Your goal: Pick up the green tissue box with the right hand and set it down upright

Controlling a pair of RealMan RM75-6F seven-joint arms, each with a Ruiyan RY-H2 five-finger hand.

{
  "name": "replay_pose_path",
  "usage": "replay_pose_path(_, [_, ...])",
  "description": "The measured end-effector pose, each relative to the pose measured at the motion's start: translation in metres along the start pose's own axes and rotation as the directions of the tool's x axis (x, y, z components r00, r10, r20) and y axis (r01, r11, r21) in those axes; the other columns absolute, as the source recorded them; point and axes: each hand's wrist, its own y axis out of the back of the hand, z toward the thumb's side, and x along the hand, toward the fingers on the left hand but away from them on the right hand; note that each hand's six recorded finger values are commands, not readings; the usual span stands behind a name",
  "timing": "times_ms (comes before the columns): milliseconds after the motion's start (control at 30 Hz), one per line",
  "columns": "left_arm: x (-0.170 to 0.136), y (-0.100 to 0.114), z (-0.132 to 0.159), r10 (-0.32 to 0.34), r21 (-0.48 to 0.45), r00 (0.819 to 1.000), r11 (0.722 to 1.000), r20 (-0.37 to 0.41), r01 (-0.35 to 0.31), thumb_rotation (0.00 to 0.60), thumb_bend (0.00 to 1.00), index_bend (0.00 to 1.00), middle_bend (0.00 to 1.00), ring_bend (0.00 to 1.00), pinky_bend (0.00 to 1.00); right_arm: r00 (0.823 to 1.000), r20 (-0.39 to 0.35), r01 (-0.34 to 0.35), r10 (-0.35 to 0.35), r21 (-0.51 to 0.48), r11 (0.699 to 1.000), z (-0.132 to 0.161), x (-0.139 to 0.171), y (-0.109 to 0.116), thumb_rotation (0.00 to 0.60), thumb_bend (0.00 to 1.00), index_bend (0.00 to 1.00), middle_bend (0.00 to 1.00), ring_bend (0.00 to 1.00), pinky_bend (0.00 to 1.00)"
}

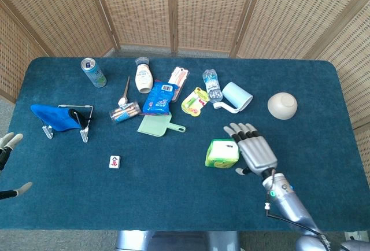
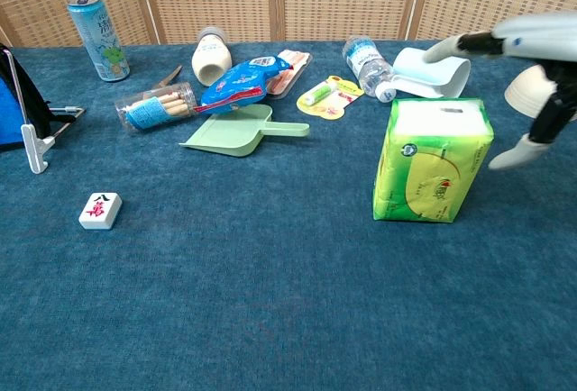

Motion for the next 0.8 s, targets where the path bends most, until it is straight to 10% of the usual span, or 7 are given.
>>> replay_pose_path(333, [0.001,0.001,-0.001,-0.001,-0.010,1.000,1.000,0.004,0.002,0.600,0.08,0.00,0.00,0.00,0.00,0.998,-0.052,-0.028,0.029,0.023,0.999,0.046,-0.022,-0.007,0.600,0.12,0.02,0.13,0.00,0.00])
replay_pose_path(800, [0.000,0.004,-0.005,0.005,-0.021,1.000,1.000,0.004,-0.005,0.600,0.08,0.00,0.00,0.00,0.00,0.998,-0.046,0.053,-0.050,0.056,0.997,0.051,-0.041,-0.014,0.600,0.31,0.39,0.42,0.23,0.15])
